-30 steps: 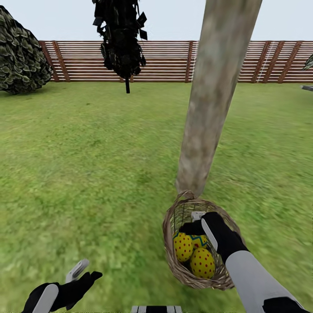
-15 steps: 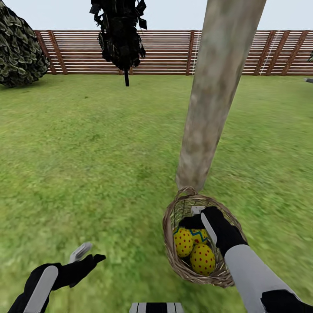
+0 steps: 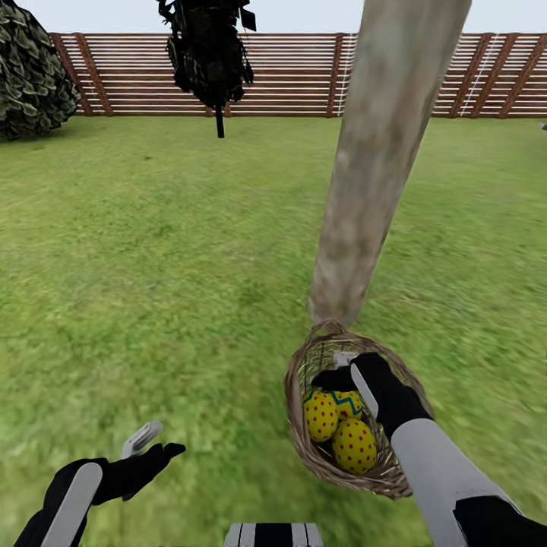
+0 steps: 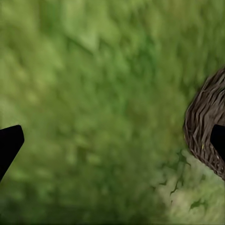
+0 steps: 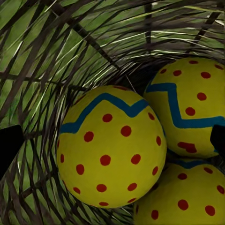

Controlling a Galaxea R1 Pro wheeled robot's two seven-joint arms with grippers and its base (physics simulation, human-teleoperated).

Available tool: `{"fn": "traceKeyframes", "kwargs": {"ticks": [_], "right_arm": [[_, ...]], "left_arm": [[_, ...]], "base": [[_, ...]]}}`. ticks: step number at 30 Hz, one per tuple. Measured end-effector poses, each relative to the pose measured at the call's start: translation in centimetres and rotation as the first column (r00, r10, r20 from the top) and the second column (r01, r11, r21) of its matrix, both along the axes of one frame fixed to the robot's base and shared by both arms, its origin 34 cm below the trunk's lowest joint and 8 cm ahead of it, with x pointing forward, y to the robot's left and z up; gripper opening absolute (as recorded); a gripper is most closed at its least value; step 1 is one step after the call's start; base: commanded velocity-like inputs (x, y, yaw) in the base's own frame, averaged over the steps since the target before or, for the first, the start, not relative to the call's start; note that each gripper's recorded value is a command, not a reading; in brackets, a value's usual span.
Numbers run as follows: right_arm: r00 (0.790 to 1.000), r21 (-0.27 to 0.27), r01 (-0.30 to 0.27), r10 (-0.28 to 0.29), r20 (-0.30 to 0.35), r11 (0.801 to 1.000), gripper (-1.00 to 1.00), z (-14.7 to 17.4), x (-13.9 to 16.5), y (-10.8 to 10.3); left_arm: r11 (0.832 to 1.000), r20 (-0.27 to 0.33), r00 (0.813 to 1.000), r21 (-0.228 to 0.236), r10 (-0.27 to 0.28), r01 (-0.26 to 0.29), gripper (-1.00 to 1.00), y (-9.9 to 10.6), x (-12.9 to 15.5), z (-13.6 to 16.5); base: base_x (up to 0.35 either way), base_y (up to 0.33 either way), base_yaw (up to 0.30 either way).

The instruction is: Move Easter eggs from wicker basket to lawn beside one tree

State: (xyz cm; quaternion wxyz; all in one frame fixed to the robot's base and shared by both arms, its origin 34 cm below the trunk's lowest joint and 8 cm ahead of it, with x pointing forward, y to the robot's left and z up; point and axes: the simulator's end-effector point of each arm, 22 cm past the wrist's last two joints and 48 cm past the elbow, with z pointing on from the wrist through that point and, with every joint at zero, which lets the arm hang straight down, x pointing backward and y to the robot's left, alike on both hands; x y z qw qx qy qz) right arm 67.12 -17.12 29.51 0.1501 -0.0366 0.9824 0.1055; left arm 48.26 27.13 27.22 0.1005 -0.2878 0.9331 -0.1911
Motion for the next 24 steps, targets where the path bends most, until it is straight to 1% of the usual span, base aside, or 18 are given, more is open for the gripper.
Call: {"fn": "traceKeyframes", "kwargs": {"ticks": [3, 6, 8, 10, 13, 24], "right_arm": [[1.000, 0.002, -0.001, 0.001, -0.012, 1.000, 1.00, -0.7, -0.2, 0.1], [1.000, 0.019, -0.011, 0.011, -0.022, 1.000, 1.00, -1.2, -0.3, 1.7], [1.000, 0.024, -0.016, 0.016, -0.025, 1.000, 1.00, -1.4, -0.2, 2.3], [0.999, 0.027, -0.018, 0.019, -0.028, 0.999, 1.00, -1.6, 0.0, 2.6], [0.999, 0.028, -0.020, 0.020, -0.034, 0.999, 1.00, -2.0, -0.1, 2.8], [0.999, 0.029, -0.019, 0.020, -0.032, 0.999, 1.00, -1.9, 0.0, 2.8]], "left_arm": [[1.000, -0.007, 1.000, -0.002, -0.003, 0.003, 1.00, 0.1, 0.1, -0.3], [1.000, 0.022, 1.000, 0.008, -0.009, 0.009, 1.00, 0.9, 2.5, 0.4], [1.000, 0.017, 1.000, 0.021, -0.014, 0.013, 1.00, 1.0, 2.9, 0.2], [0.999, -0.001, 1.000, 0.042, -0.014, 0.014, 1.00, 1.4, 2.8, -0.2], [0.999, -0.015, 1.000, 0.053, -0.012, 0.013, 1.00, 1.6, 2.7, -0.6], [0.998, -0.019, 1.000, 0.061, -0.010, 0.012, 1.00, 1.7, 2.7, -0.7]], "base": [[0.000, 0.000, 0.000], [0.000, 0.000, 0.000], [0.000, 0.000, 0.000], [0.000, 0.000, 0.000], [0.000, 0.000, 0.000], [0.000, 0.000, 0.000]]}}
